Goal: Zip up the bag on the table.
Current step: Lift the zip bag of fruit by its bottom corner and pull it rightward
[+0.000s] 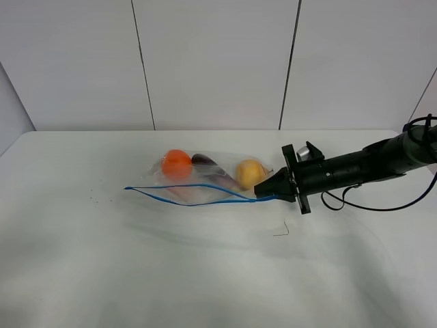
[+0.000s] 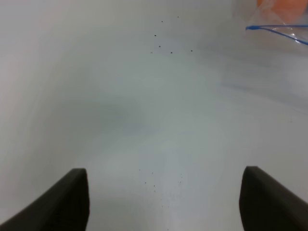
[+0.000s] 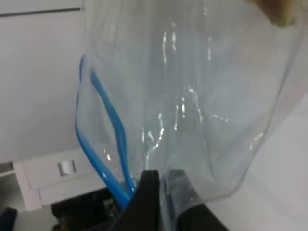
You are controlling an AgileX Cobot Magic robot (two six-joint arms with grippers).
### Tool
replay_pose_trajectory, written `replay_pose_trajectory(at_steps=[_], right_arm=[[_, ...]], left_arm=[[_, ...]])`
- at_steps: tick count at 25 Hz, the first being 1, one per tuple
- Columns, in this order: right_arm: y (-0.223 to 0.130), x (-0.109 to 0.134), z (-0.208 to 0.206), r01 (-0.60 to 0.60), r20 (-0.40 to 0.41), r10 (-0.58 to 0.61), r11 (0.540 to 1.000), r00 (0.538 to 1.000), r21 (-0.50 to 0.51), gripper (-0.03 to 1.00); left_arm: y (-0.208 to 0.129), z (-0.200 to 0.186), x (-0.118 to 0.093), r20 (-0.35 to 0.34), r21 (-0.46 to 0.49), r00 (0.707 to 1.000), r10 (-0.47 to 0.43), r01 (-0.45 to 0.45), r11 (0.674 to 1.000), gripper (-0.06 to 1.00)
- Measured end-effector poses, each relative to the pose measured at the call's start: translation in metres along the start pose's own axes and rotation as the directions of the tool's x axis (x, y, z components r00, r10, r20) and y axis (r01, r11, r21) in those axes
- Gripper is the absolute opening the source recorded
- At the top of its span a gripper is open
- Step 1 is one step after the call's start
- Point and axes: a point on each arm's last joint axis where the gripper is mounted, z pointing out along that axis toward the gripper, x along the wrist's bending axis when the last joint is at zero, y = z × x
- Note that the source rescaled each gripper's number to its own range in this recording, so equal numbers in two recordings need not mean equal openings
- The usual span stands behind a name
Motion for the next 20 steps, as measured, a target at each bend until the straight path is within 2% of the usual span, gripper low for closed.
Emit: replay_pose_trajectory(at_steps=[5, 11, 20], right_arm=[[-0.003, 0.010, 0.012, -0.024, -0.016, 0.024, 1.000, 1.000, 0.010, 0.00], [-0.007, 0.032, 0.017, -0.003, -0.042, 0.003, 1.000, 0.999, 0.006, 0.00], [-0.006, 0.035, 0.017, -0.043, -0.051, 0.043, 0.999, 0.998, 0.000, 0.00]], left_arm=[[0.000, 0.000, 0.000, 0.000, 0.000, 1.000, 0.000, 0.000, 1.000, 1.00], [0.000, 0.000, 0.000, 0.000, 0.000, 1.000, 0.000, 0.000, 1.000, 1.00], [0.000, 0.000, 0.000, 0.000, 0.000, 1.000, 0.000, 0.000, 1.000, 1.00]])
